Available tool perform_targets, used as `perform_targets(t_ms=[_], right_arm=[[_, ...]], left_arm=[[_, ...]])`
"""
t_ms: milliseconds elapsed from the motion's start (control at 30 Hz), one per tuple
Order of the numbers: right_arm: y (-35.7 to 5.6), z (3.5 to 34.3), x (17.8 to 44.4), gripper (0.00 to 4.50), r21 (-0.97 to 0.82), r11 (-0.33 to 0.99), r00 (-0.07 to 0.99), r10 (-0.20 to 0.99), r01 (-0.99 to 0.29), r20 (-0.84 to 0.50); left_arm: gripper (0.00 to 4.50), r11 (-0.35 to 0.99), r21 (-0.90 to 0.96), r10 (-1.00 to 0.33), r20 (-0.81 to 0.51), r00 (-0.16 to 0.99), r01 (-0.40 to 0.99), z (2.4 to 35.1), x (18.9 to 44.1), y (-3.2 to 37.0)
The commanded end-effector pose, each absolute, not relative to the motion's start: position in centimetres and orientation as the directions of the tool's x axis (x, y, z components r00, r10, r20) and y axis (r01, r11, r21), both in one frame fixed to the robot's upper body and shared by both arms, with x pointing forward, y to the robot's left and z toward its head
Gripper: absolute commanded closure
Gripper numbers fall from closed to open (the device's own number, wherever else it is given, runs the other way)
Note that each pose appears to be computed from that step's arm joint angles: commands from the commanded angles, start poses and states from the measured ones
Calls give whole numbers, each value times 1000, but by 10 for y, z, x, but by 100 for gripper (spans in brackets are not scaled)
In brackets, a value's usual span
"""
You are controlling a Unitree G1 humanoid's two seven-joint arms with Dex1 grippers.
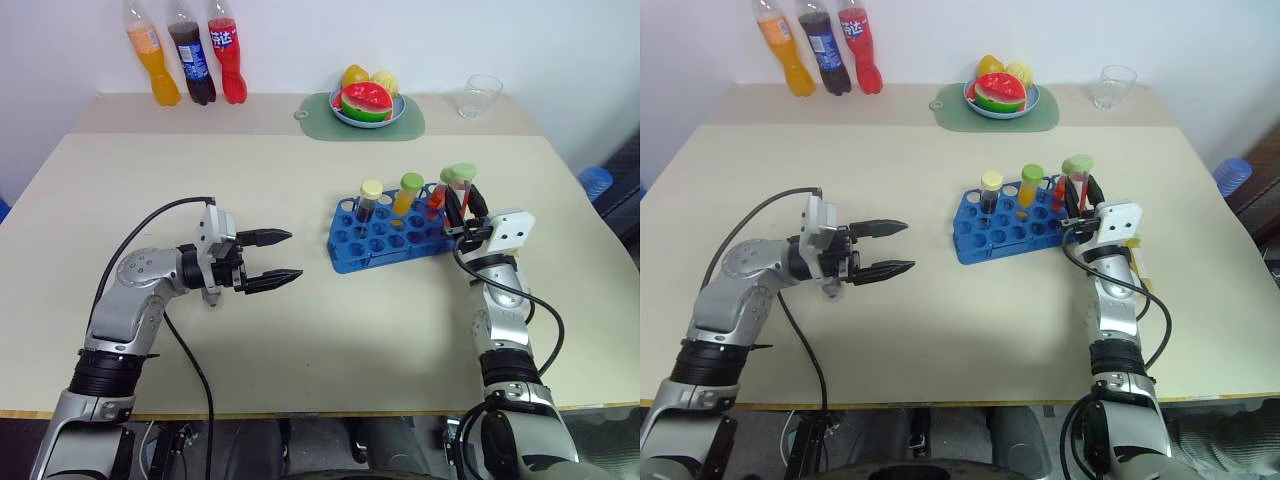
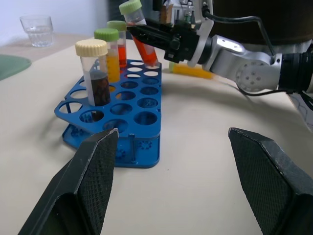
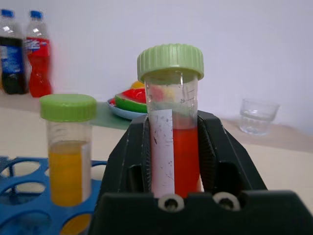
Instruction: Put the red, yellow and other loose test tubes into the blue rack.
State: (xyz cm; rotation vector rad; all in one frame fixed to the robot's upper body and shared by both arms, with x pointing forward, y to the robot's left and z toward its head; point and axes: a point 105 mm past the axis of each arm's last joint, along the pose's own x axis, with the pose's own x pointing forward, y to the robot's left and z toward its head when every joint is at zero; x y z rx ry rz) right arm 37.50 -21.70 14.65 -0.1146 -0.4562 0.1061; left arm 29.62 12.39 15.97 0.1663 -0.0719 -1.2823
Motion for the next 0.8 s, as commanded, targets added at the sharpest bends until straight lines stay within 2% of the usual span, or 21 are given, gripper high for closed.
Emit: perform_targets(t_ms=[33, 167, 233, 300, 367, 467, 500, 633, 800], right_arm=[[-215, 142, 377, 367, -97, 994, 889, 84, -45, 450], [-218, 130, 376, 367, -74, 997, 896, 37, -4, 443], [-217, 123, 372, 367, -72, 997, 897, 49, -20, 438], [-219, 119, 368, 265, -85, 996, 898, 56, -21, 437], [-224, 119, 364, 184, -100, 995, 895, 46, -1, 444], [-230, 125, 358, 23, -136, 991, 886, 48, 18, 461], [-231, 129, 355, 4, -154, 988, 880, 54, 22, 471], [-240, 152, 339, 4, -286, 958, 878, 113, 28, 465], [-245, 173, 305, 4, -397, 915, 942, 196, -76, 273]], left_arm=[[79, 278, 219, -957, -15, 288, 935, 174, 295, 127], [79, 278, 220, -957, -18, 289, 935, 175, 295, 127], [79, 277, 221, -957, -20, 288, 935, 176, 296, 127], [79, 275, 222, -958, -22, 287, 935, 176, 297, 128], [79, 273, 221, -959, -21, 284, 936, 176, 297, 126], [79, 270, 219, -960, -16, 280, 938, 176, 297, 125], [79, 269, 217, -960, -13, 279, 938, 176, 297, 124], [79, 264, 211, -962, -9, 272, 941, 173, 297, 121], [79, 259, 201, -964, -3, 265, 945, 169, 297, 118]])
